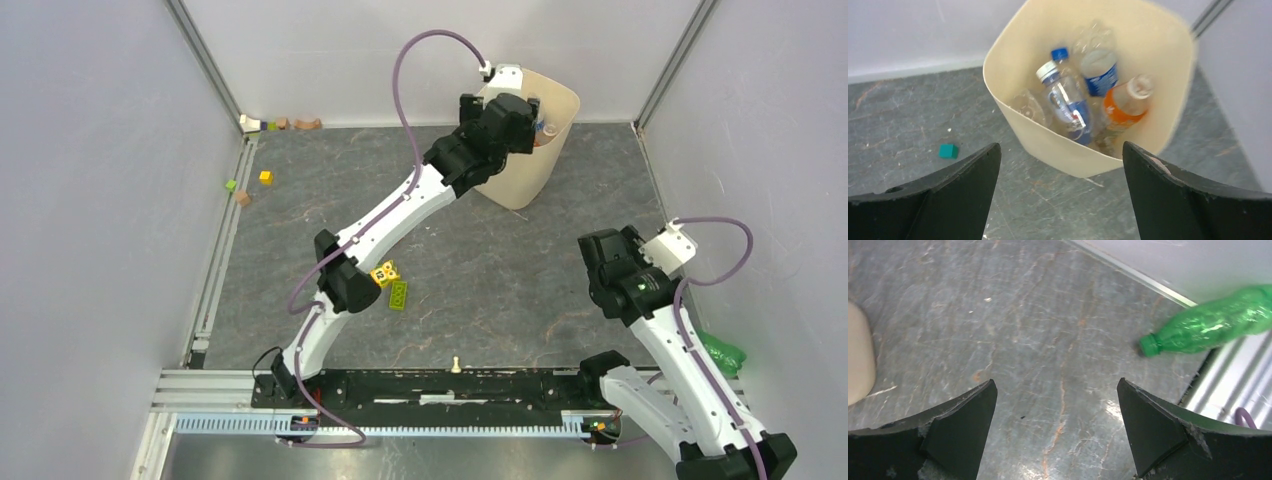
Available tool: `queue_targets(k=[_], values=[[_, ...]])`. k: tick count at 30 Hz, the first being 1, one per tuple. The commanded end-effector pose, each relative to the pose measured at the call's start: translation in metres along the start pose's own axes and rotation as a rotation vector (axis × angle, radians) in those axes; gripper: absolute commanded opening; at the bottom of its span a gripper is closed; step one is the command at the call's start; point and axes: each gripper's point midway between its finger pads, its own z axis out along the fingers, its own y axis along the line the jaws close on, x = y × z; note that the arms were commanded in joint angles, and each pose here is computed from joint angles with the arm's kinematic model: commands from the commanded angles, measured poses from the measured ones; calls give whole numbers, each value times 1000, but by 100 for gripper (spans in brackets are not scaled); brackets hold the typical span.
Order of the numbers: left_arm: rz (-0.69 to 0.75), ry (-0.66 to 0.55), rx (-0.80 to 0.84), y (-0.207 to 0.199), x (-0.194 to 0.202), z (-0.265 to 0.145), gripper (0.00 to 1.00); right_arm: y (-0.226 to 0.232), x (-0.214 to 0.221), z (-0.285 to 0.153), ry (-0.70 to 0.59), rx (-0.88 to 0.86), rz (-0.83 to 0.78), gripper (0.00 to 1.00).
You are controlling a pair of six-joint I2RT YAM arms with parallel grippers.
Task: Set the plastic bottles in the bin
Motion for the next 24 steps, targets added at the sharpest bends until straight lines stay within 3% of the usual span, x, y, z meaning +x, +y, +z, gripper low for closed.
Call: queue_targets(k=[1, 6, 8, 10, 13, 19, 24], values=[[-76, 29, -34, 13, 20, 35, 95, -40, -10, -4, -77, 133, 89, 98], [-65, 56, -52, 20, 40, 56, 91, -45, -8, -1, -113, 117, 144, 98], [-47, 65, -55, 22, 46, 62, 85, -43, -8, 0, -115, 107, 147, 98], [-24, 74, -61, 24, 52, 66, 77, -42, -8, 0, -114, 109, 148, 98], [-5, 61, -57, 25, 51, 67, 58, -42, -9, -1, -113, 119, 159, 98], [33, -2, -74, 32, 26, 62, 31, -38, -11, 1, -116, 148, 156, 98], [85, -16, -93, 41, 14, 54, 26, -31, -19, -1, -116, 131, 182, 98]])
